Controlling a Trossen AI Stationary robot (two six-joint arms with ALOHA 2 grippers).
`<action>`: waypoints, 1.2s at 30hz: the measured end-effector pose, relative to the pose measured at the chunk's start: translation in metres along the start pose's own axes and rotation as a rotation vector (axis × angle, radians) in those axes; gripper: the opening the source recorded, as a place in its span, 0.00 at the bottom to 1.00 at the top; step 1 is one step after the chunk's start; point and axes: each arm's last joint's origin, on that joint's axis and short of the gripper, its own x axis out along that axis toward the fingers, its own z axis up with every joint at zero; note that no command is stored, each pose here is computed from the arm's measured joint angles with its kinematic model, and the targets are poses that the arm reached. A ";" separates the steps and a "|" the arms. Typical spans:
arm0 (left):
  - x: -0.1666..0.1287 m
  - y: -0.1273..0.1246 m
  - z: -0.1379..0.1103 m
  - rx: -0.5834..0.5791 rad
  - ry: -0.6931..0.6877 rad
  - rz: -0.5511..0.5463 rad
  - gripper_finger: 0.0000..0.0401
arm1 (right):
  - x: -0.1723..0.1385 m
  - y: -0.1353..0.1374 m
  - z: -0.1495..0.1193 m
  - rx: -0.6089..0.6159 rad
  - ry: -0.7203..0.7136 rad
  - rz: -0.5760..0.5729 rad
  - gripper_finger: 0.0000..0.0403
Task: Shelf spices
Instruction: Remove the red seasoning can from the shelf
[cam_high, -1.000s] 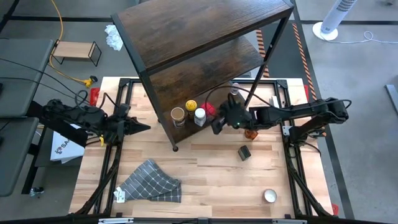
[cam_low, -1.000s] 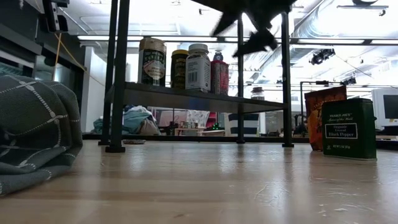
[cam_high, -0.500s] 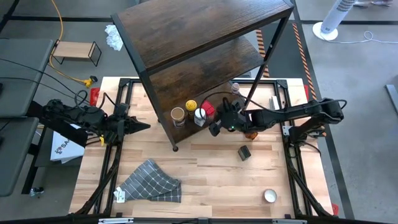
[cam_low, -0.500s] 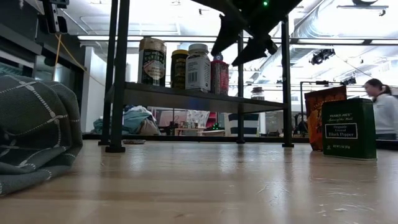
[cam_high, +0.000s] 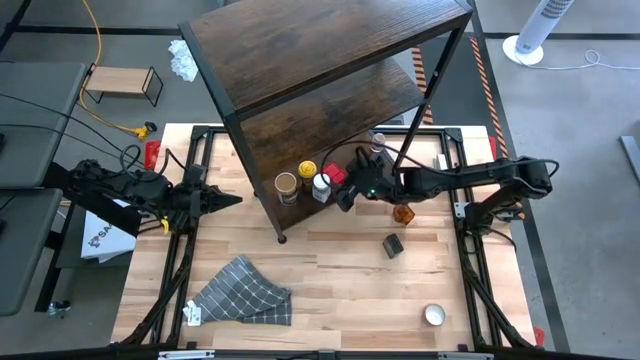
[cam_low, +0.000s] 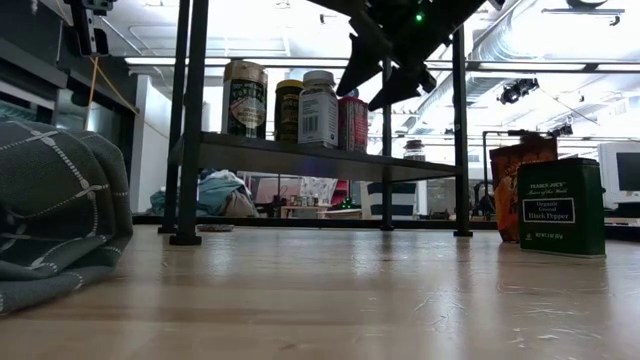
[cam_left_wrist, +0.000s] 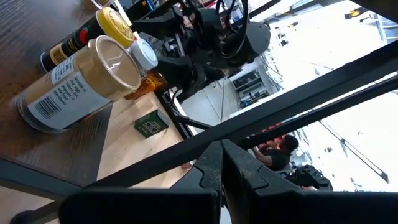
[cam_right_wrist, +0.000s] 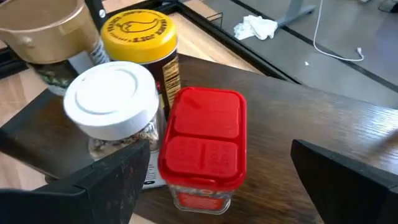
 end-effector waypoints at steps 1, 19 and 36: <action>0.000 0.000 0.000 0.000 0.000 0.000 0.00 | 0.002 -0.001 0.000 0.002 0.006 0.005 0.96; 0.000 0.000 0.000 0.008 -0.011 0.005 0.00 | 0.024 -0.002 -0.007 -0.018 0.058 0.025 0.84; 0.000 0.001 0.001 0.010 -0.048 0.025 0.00 | -0.012 -0.016 -0.002 -0.103 0.106 0.004 0.49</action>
